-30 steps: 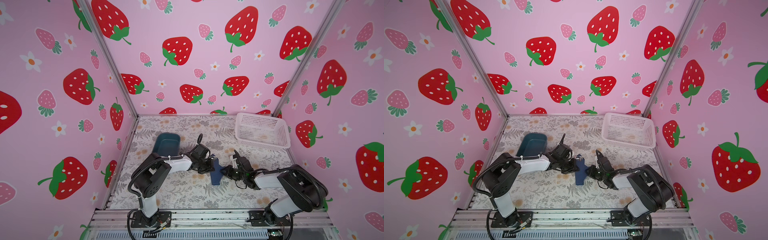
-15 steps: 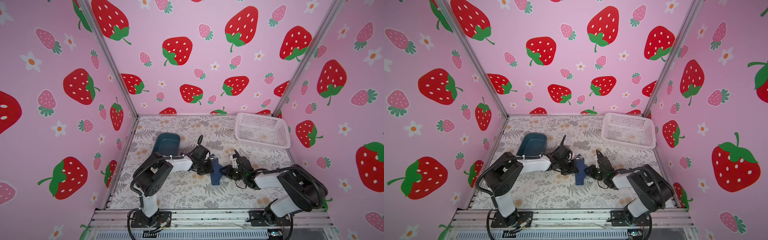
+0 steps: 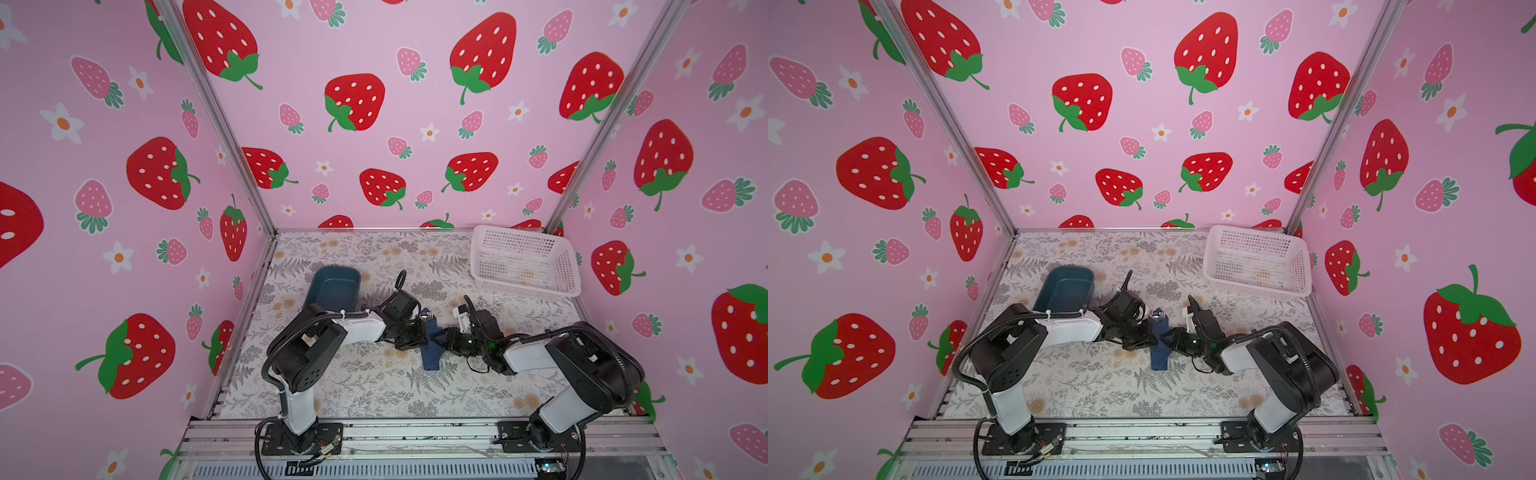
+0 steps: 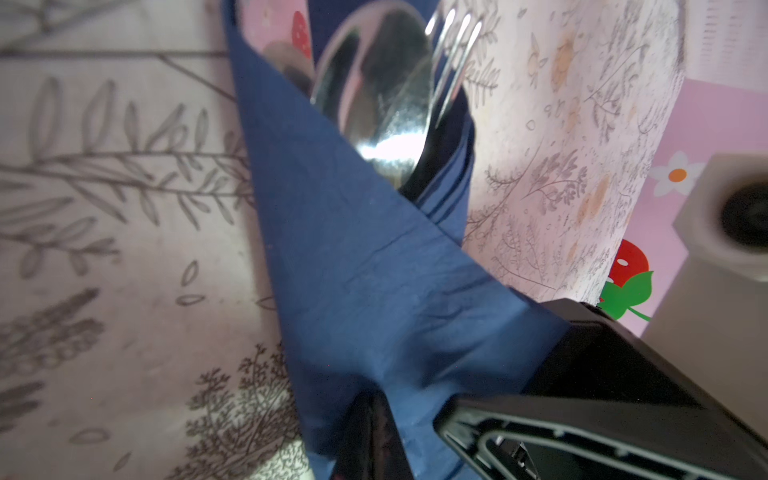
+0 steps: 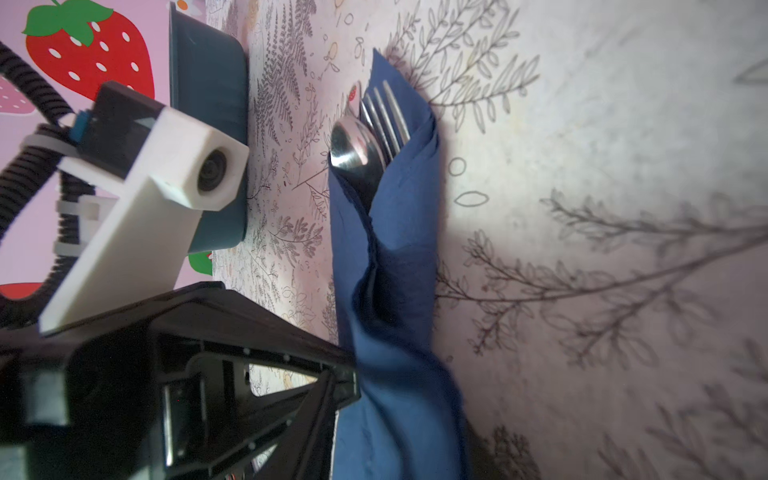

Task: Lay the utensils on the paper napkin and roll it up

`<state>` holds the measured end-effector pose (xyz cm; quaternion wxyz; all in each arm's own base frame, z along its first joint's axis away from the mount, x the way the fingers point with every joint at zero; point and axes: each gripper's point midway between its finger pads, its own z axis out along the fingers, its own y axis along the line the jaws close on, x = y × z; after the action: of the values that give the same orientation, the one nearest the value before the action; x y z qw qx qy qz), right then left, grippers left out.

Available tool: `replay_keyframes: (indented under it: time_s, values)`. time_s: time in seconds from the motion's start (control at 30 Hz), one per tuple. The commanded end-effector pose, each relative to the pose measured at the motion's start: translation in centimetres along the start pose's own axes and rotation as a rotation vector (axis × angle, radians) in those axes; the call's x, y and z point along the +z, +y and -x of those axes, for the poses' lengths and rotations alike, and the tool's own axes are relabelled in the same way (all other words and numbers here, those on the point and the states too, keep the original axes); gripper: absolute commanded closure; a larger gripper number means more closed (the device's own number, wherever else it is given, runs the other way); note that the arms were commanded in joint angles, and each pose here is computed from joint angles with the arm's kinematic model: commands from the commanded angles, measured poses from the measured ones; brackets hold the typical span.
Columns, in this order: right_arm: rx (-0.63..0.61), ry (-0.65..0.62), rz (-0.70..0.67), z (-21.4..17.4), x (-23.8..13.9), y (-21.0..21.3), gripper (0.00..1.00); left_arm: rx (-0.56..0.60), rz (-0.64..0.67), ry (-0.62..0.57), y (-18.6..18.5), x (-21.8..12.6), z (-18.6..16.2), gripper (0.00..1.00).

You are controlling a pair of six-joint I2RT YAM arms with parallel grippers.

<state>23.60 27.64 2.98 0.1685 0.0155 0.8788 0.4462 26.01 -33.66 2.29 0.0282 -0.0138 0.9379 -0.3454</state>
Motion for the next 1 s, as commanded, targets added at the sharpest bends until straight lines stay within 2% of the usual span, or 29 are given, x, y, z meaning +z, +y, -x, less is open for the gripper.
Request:
replay_keyframes:
  time_s: [0.0, 0.17, 0.4, 0.83, 0.97]
  values:
    - [0.012, 0.025, -0.048, -0.6, 0.5, -1.4, 0.64, -0.007, 0.013, 0.008, 0.0, 0.5, 0.0, 0.93]
    - [0.01, 0.023, -0.075, -0.6, 0.3, -1.9, 0.78, 0.012, 0.001, -0.015, -0.6, -0.5, 0.2, 0.93]
    - [0.006, 0.028, -0.074, -0.6, 0.3, -2.1, 0.85, 0.029, -0.019, -0.051, -1.2, -2.1, 0.7, 0.87]
    - [0.017, 0.02, -0.075, -0.4, 0.2, -2.1, 0.85, -0.001, -0.033, 0.031, 0.1, 0.1, 0.1, 0.93]
    - [0.015, 0.015, -0.069, -0.3, 0.0, -2.0, 0.74, -0.006, -0.035, 0.043, 0.2, 0.5, 0.0, 0.93]
